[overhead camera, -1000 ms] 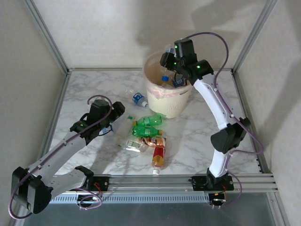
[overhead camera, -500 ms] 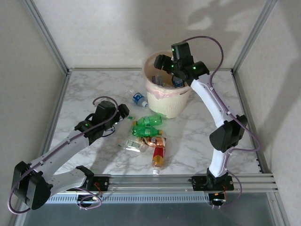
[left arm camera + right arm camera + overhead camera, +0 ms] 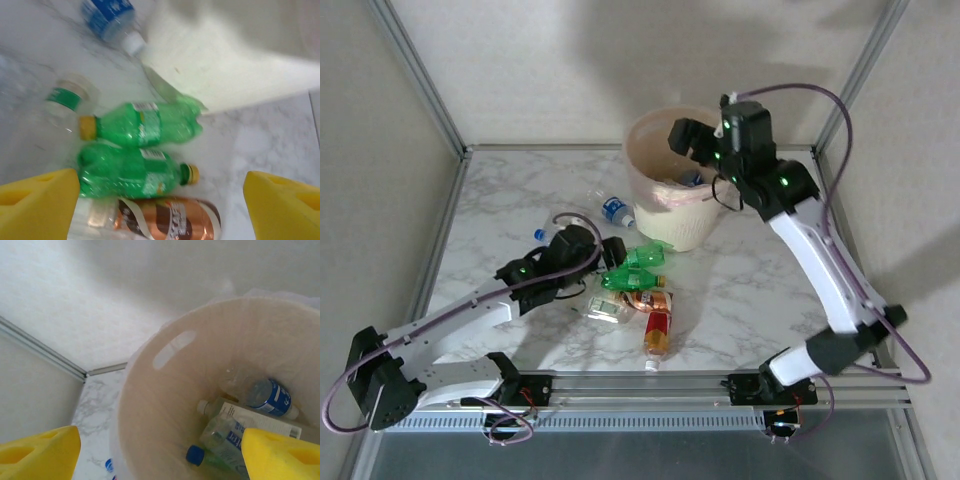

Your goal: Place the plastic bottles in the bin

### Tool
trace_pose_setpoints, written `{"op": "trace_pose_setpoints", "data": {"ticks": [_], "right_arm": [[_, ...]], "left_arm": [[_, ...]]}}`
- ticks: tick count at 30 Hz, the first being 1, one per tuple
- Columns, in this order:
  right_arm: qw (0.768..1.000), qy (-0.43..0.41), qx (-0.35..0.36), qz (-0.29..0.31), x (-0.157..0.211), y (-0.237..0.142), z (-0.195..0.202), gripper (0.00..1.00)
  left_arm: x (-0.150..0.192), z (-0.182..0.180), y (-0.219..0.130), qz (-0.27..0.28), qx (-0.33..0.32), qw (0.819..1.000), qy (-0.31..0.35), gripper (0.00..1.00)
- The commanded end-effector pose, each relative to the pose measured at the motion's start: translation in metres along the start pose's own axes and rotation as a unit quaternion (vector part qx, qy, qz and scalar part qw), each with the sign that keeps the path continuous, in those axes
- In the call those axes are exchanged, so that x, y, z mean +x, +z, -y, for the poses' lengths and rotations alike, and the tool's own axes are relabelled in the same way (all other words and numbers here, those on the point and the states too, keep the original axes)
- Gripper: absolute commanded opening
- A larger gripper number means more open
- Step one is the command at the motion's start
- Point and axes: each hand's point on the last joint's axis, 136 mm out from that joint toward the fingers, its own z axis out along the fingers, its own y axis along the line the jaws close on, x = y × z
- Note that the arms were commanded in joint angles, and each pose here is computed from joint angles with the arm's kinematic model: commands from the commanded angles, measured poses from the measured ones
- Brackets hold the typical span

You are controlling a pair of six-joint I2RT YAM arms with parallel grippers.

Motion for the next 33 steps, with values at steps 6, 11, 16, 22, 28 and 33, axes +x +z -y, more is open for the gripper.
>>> {"op": "trace_pose_setpoints", "data": {"ticks": [6, 11, 16, 22, 28, 33], "right_arm": [[0.999, 0.022, 0.045, 0.002, 0.049, -0.053, 0.051, 0.84], [0.995, 0.025, 0.074, -0.058, 0.106, -0.072, 0.081, 0.83], [0.987, 0.021, 0.091, -0.134, 0.177, -0.08, 0.099, 0.85], [0.975, 0.034, 0.086, -0.201, 0.262, -0.079, 0.085, 0.86], [0.959, 0.035, 0.128, -0.25, 0.324, -0.077, 0.083, 0.92], [0.945, 0.022, 0.138, -0.296, 0.367, -0.071, 0.077, 0.92]], "left_arm": [[0.089, 0.054, 0.006, -0.106, 0.035, 0.987, 0.119, 0.86], [0.098, 0.046, 0.008, -0.102, 0.002, 0.987, 0.125, 0.87], [0.052, 0.013, 0.001, -0.038, -0.032, 0.997, 0.054, 0.88], [0.007, -0.019, -0.01, 0.018, -0.067, 0.998, 0.006, 0.89], [-0.03, -0.03, -0.027, 0.075, -0.075, 0.994, -0.025, 0.99], [-0.052, -0.041, -0.033, 0.107, -0.085, 0.989, -0.053, 1.0]]}}
